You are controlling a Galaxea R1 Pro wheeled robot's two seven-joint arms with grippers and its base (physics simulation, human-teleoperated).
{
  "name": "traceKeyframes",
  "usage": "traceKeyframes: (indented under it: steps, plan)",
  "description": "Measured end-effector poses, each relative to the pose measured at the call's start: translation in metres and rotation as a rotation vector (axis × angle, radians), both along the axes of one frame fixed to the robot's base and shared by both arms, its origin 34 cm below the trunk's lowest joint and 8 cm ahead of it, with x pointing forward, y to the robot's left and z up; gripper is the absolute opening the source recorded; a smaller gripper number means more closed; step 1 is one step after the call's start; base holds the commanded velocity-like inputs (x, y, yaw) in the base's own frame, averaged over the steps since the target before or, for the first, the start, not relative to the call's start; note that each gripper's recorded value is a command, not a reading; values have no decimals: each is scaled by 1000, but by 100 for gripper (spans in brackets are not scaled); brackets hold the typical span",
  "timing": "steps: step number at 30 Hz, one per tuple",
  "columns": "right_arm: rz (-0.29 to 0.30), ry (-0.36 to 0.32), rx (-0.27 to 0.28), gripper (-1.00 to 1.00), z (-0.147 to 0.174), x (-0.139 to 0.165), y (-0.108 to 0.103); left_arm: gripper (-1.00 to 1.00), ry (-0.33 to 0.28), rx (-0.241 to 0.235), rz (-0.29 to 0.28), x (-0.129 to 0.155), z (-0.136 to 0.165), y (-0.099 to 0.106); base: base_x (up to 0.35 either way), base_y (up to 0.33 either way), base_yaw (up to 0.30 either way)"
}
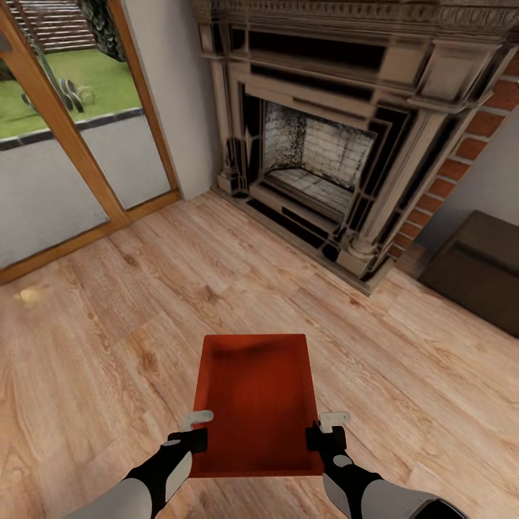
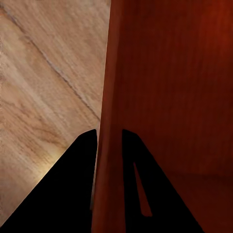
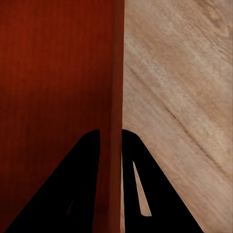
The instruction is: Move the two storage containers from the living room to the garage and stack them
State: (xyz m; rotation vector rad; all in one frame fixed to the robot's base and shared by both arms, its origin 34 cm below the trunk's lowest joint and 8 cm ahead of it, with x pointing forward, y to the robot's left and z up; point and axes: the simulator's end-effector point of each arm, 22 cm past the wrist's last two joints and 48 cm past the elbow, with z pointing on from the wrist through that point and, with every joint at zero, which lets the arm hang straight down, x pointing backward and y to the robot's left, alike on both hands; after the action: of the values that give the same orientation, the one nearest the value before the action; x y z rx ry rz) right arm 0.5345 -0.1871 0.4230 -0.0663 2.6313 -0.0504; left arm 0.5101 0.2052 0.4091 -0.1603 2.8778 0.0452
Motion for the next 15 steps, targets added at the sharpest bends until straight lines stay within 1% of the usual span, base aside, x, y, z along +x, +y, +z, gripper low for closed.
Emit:
traceKeyframes:
  steps: [15]
  plan:
    - [2,0,-1,-100,25,1,0,-100,0,0,0,1,25,0,0,0,0]
